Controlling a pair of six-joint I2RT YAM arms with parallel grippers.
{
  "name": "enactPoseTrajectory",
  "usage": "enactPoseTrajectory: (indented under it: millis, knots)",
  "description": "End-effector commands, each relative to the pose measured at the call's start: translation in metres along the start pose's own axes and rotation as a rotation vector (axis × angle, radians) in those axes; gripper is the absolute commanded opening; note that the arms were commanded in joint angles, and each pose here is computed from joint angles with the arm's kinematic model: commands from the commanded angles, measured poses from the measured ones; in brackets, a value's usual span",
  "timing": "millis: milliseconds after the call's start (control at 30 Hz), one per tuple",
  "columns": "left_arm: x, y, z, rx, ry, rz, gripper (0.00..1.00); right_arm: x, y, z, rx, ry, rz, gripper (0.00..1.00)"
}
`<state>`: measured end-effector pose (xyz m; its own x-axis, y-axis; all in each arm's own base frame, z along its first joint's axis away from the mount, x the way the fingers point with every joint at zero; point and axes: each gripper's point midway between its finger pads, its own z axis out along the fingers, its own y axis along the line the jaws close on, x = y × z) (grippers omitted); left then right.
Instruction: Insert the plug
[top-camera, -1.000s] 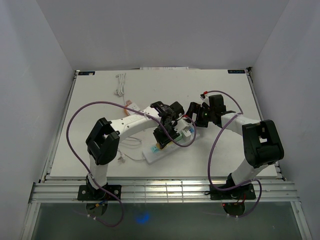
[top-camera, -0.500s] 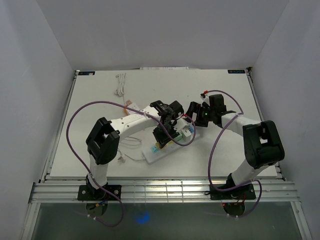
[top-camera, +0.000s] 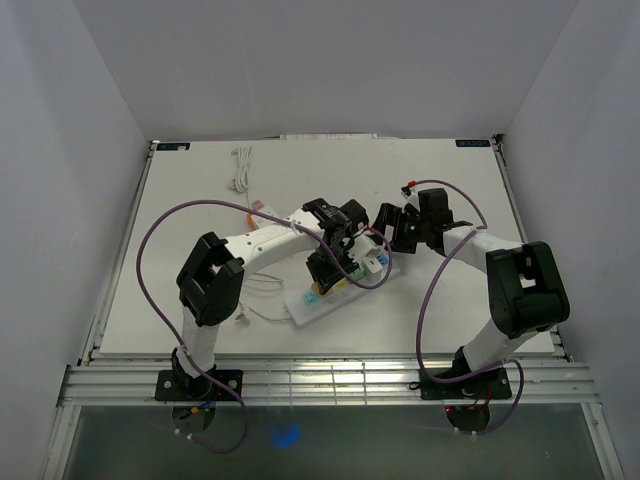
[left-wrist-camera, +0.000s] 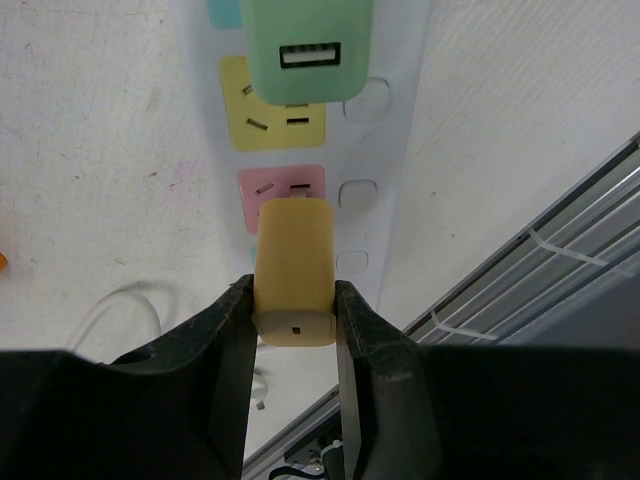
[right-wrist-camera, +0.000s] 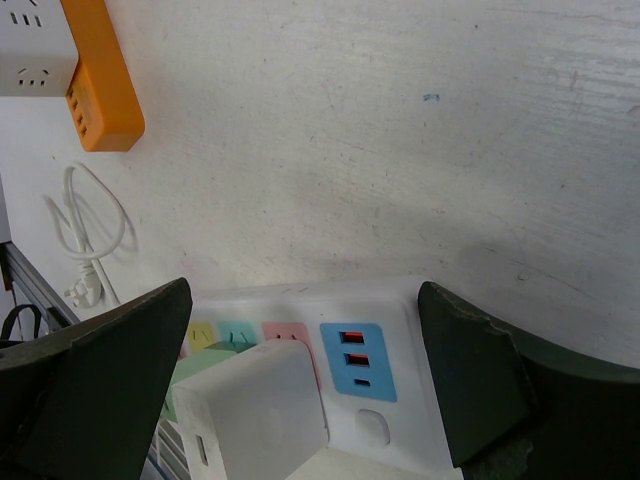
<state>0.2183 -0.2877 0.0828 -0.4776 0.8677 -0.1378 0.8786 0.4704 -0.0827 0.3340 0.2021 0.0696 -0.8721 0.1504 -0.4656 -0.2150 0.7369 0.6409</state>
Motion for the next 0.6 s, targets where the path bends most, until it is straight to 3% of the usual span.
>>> enactPoseTrajectory:
  millis: [0,567]
  knots:
    - [-0.013,0.003,0.0,0.004,-0.02,-0.005,0.0,-0.008,0.009,-0.007,-0.018,-0.027,-0.046,1.0]
    - [-0.011,0.001,0.008,-0.183,0.051,0.02,0.0,-0.009,0.002,-0.009,0.016,-0.029,-0.03,1.0]
